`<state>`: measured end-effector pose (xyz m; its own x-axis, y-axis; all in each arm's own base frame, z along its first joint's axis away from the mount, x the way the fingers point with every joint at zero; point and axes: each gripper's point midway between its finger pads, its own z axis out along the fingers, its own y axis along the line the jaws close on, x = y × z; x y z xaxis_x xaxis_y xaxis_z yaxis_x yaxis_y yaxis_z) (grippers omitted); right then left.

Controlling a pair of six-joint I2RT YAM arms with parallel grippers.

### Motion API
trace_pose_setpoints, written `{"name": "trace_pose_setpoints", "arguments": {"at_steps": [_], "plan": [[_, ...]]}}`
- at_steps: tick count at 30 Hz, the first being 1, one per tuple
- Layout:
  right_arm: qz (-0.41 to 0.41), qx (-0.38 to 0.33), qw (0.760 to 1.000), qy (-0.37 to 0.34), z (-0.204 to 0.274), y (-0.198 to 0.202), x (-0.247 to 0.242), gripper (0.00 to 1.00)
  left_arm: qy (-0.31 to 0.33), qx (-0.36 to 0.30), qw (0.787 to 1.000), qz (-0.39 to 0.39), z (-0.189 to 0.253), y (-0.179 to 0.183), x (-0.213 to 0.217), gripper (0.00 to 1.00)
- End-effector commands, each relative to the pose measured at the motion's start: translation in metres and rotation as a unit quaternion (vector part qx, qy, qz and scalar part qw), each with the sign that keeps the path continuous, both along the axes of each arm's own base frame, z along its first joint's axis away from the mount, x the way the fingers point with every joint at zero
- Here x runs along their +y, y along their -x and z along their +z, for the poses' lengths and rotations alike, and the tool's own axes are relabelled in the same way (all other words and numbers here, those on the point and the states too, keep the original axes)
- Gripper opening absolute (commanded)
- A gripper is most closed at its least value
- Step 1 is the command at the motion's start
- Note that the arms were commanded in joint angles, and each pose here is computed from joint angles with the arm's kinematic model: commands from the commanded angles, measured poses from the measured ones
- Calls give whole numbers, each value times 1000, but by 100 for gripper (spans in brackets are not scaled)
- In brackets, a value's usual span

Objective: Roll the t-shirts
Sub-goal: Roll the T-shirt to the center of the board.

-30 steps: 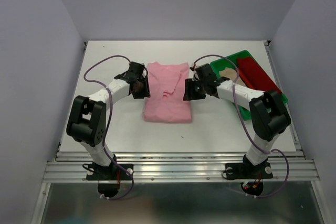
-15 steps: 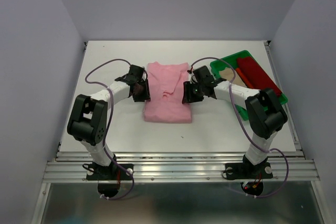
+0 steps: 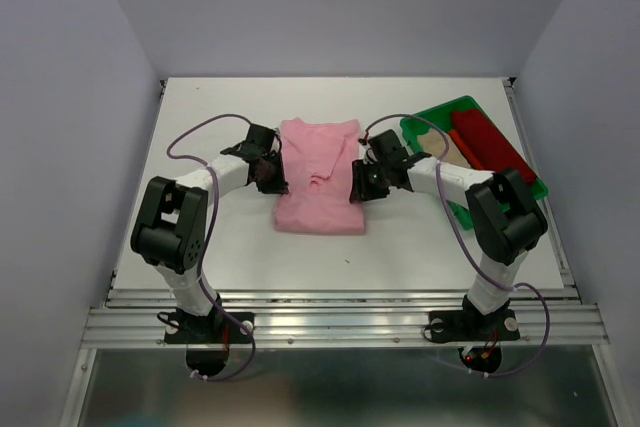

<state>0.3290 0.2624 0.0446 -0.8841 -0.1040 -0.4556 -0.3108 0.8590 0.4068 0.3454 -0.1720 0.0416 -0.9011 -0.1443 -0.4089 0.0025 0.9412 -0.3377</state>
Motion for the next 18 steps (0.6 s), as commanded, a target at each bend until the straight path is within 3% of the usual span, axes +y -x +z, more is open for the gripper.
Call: {"name": "trace_pose_setpoints", "arguments": {"at_steps": [1, 4, 9, 10, 18], "plan": [[-6, -13, 1000, -3, 5, -1, 1, 43, 11, -8, 1000, -6, 4, 0, -3, 15], [-8, -15, 1000, -4, 7, 0, 0, 37, 12, -7, 1000, -6, 4, 0, -3, 0], [-15, -23, 1000, -7, 13, -1, -1, 5, 10, -12, 1000, -4, 9, 0, -2, 0], [-20, -30, 999, -7, 14, -3, -1, 3, 12, -19, 1000, -2, 15, -2, -2, 0], [-21, -81, 996, -43, 51, -2, 3, 1, 35, -46, 998, -3, 49, 4, -4, 0]]}}
